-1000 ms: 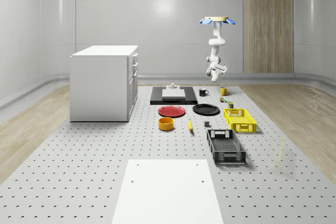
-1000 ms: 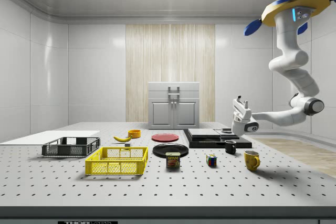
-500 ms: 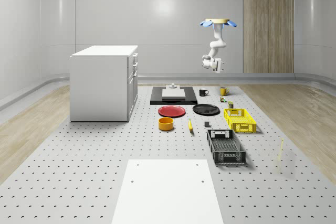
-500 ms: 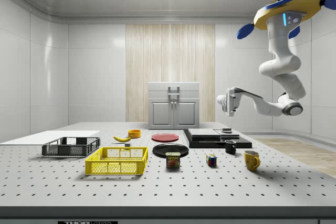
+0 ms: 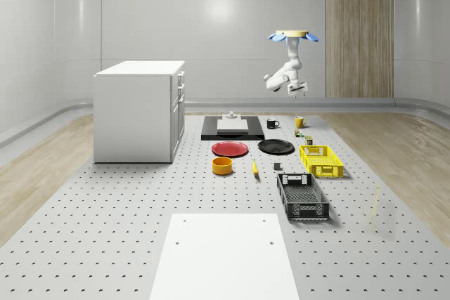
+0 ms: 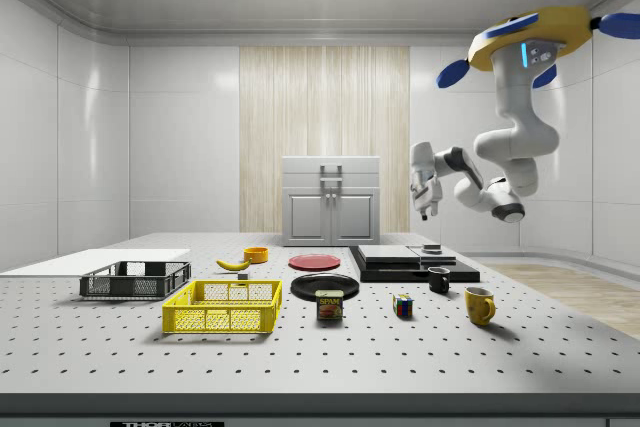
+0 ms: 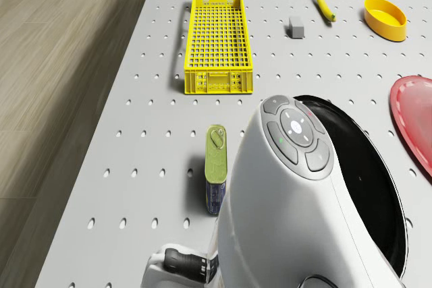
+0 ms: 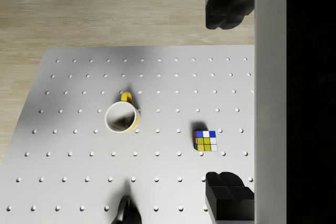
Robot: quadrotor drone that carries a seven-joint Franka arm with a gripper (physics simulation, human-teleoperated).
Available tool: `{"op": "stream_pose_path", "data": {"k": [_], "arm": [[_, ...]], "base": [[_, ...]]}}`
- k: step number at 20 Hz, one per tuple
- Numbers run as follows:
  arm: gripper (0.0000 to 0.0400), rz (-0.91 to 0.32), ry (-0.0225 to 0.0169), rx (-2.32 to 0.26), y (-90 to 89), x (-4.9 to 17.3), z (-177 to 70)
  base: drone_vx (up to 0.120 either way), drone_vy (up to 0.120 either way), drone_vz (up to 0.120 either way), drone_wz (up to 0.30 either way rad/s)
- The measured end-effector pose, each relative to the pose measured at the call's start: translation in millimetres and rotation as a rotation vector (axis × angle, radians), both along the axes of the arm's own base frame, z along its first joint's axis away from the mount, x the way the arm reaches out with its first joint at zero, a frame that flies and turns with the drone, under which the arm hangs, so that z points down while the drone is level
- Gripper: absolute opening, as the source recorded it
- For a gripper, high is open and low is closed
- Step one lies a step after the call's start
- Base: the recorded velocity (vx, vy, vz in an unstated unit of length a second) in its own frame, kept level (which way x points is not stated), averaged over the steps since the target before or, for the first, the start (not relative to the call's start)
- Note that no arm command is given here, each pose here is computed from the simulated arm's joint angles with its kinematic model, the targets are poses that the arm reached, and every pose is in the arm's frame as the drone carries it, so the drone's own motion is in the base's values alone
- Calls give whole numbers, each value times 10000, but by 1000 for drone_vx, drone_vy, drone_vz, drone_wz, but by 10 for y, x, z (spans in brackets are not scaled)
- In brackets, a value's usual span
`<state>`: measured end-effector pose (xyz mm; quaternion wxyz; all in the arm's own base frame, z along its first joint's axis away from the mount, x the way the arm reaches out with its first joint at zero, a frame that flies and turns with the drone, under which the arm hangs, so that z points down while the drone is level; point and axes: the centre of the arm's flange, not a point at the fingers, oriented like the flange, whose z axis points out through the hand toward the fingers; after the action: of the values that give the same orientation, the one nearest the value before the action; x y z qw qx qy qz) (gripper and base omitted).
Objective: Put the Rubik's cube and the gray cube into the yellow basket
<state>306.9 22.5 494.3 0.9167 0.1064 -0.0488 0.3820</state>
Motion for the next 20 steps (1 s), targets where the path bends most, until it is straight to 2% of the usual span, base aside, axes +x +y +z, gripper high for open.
{"op": "stream_pose_path", "data": {"k": [3,7,10,20], "arm": [[400,-27,25,-973,-94,0,-21],[400,-44,47,-1673,-162,-1,-30],[400,-50,57,-1949,-189,-1,-33],[400,-56,69,-2269,-221,-1,-35]], "base": [[120,0,-120,0],[0,0,-120,0],[0,-120,-120,0],[0,-28,-120,0]]}}
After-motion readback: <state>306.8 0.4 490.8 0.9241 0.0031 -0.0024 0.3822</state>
